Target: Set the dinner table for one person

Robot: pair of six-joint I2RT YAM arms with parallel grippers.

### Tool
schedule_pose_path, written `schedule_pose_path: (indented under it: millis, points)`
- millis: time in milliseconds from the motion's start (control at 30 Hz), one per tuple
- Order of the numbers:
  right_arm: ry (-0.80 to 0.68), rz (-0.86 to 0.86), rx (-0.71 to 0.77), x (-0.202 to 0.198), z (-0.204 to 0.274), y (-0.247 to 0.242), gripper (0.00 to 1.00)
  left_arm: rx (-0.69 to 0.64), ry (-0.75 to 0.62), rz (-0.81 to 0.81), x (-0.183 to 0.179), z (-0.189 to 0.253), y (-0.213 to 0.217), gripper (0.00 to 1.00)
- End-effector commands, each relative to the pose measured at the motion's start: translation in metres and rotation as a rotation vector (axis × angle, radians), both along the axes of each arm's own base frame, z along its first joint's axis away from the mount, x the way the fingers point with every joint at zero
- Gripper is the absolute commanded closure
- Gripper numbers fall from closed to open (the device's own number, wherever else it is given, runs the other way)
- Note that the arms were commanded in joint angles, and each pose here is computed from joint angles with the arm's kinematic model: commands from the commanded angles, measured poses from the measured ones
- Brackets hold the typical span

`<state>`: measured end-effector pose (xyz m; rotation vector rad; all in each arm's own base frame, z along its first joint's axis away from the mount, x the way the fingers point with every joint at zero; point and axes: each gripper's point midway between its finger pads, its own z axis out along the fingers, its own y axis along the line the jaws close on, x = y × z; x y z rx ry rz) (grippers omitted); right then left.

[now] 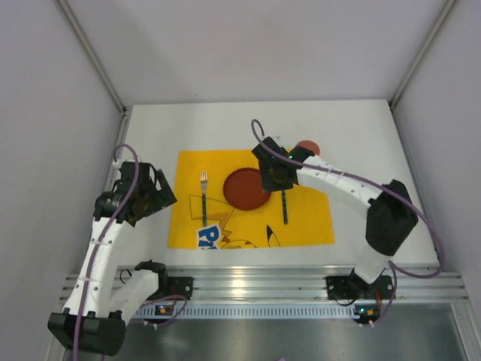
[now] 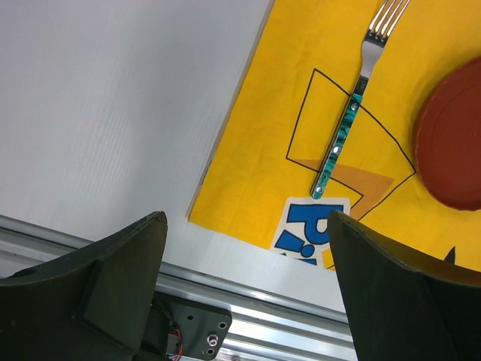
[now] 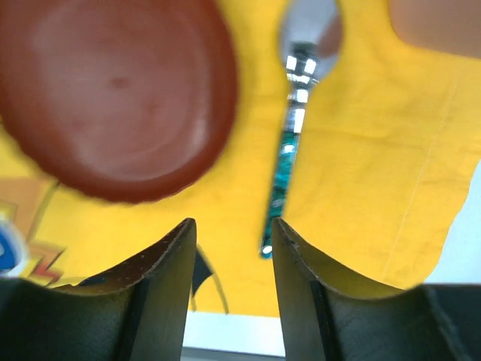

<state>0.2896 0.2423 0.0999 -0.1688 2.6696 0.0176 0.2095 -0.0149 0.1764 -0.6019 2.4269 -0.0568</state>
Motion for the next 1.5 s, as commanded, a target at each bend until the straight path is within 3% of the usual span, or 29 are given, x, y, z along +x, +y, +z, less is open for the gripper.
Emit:
schedule_pose_path:
  millis: [0,33,100,133,233,333,500,600,633,733,900,1000,1100,1267,1467]
  points:
    - [-0.246,0.203,0.135,-0.017,0.103,0.034,0.53,0.006,-0.057,0.002,0.007,0.007,0.002,0.07]
    - [-0.317,0.277,0.179,-0.03,0.122,0.054,0.5,0.005,-0.061,0.004,0.006,0.008,0.002,0.06]
    - [-0.489,0.354,0.202,-0.049,0.155,0.048,0.14,0.012,-0.067,0.019,0.006,0.009,0.005,0.02]
    - [-0.579,0.37,0.286,-0.058,0.174,0.063,0.0,0.012,-0.075,0.024,0.006,0.011,0.005,0.02]
    - [-0.63,0.367,0.411,-0.067,0.154,0.06,0.0,0.013,-0.076,0.032,0.006,0.01,0.006,0.02]
    - [-0.563,0.306,0.447,-0.08,0.12,0.045,0.0,0.001,-0.078,0.021,0.008,0.009,0.003,0.01]
    - [-0.625,0.355,0.57,-0.121,0.121,0.024,0.0,-0.057,-0.152,0.036,0.013,0.021,-0.004,0.01]
    - [-0.702,0.346,0.656,-0.137,0.129,0.008,0.0,-0.103,-0.347,0.038,0.022,0.043,-0.008,0.01]
    - [-0.696,0.326,0.665,-0.139,0.127,0.003,0.0,-0.103,-0.475,0.019,0.027,0.058,-0.007,0.01]
    - [-0.678,0.249,0.714,-0.141,0.128,-0.011,0.0,-0.061,-0.655,-0.031,0.027,0.082,-0.005,0.01]
    - [-0.627,0.304,0.709,-0.152,0.142,-0.01,0.0,-0.094,-0.614,-0.129,0.037,0.104,-0.022,0.01]
    - [-0.567,0.275,0.701,-0.157,0.139,-0.018,0.0,-0.137,-0.5,-0.047,0.051,0.108,-0.022,0.01]
    - [-0.537,0.233,0.782,-0.164,0.139,-0.025,0.0,-0.161,-0.465,-0.007,0.055,0.107,-0.022,0.01]
    - [-0.519,0.212,0.825,-0.172,0.143,-0.042,0.0,-0.159,-0.497,0.041,0.057,0.11,-0.016,0.01]
    - [-0.553,0.183,0.703,-0.167,0.15,-0.076,0.0,-0.101,-0.519,0.005,0.07,0.108,-0.013,0.01]
